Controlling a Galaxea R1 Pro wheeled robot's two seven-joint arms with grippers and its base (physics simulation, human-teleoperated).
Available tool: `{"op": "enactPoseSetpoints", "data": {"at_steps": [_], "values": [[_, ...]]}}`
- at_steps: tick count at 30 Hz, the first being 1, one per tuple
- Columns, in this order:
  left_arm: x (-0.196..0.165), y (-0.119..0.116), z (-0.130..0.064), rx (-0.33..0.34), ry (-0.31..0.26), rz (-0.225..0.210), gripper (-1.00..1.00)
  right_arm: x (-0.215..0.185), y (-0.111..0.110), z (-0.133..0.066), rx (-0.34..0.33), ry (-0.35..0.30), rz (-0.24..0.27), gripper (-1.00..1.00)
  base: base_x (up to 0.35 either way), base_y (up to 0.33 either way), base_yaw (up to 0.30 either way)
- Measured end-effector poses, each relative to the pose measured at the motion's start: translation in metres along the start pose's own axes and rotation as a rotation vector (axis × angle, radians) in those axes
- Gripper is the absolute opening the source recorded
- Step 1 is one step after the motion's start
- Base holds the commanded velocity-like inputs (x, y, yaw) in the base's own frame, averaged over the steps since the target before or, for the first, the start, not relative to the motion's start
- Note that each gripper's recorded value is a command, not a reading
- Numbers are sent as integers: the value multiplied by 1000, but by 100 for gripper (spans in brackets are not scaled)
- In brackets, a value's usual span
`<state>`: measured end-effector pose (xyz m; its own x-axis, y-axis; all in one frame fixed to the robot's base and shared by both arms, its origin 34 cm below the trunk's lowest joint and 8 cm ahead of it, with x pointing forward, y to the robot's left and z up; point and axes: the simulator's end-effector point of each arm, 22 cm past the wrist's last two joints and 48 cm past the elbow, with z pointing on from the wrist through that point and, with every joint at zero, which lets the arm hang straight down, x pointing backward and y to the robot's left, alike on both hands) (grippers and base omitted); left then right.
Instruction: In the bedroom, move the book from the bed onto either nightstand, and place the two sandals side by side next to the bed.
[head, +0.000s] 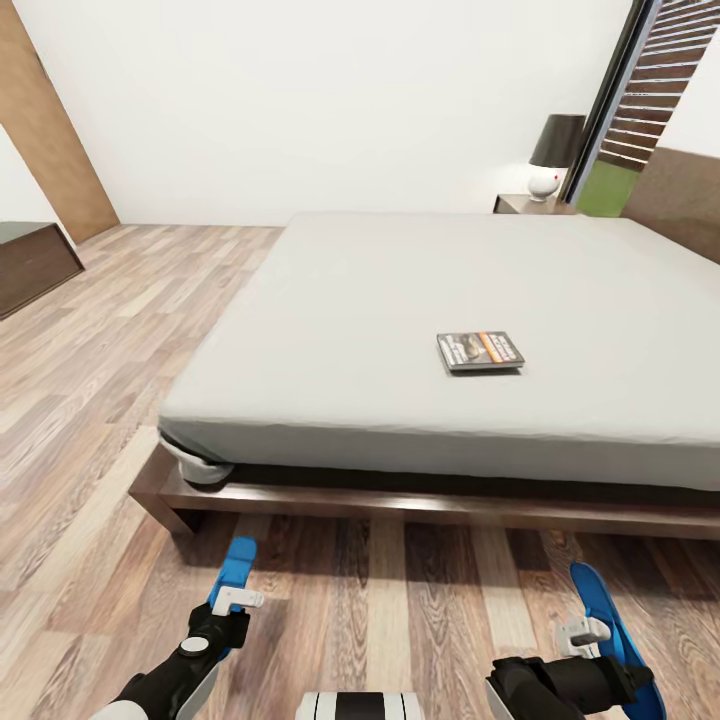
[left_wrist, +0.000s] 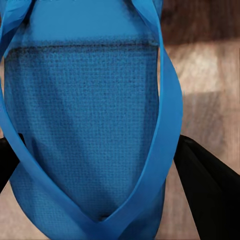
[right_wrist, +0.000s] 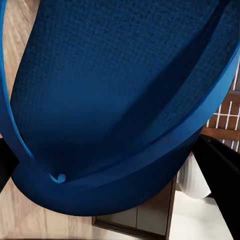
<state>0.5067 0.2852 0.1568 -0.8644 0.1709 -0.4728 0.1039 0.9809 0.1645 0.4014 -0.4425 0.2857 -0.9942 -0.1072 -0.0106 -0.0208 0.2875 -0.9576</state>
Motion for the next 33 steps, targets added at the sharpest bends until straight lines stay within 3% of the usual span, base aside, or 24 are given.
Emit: {"op": "enactPoseSetpoints", "data": {"at_steps": [8,19,33], "values": [[0,0,0,1,0,2,-100,8,2,3,1,7,-23,-100,29,120,0],[1,-5,-1,10,0,28,-100,9,1,5,3,8,-23,-100,102,52,0],[1,-7,-1,14,-2,31,-100,9,1,6,3,8,-23,-100,68,24,0]]}}
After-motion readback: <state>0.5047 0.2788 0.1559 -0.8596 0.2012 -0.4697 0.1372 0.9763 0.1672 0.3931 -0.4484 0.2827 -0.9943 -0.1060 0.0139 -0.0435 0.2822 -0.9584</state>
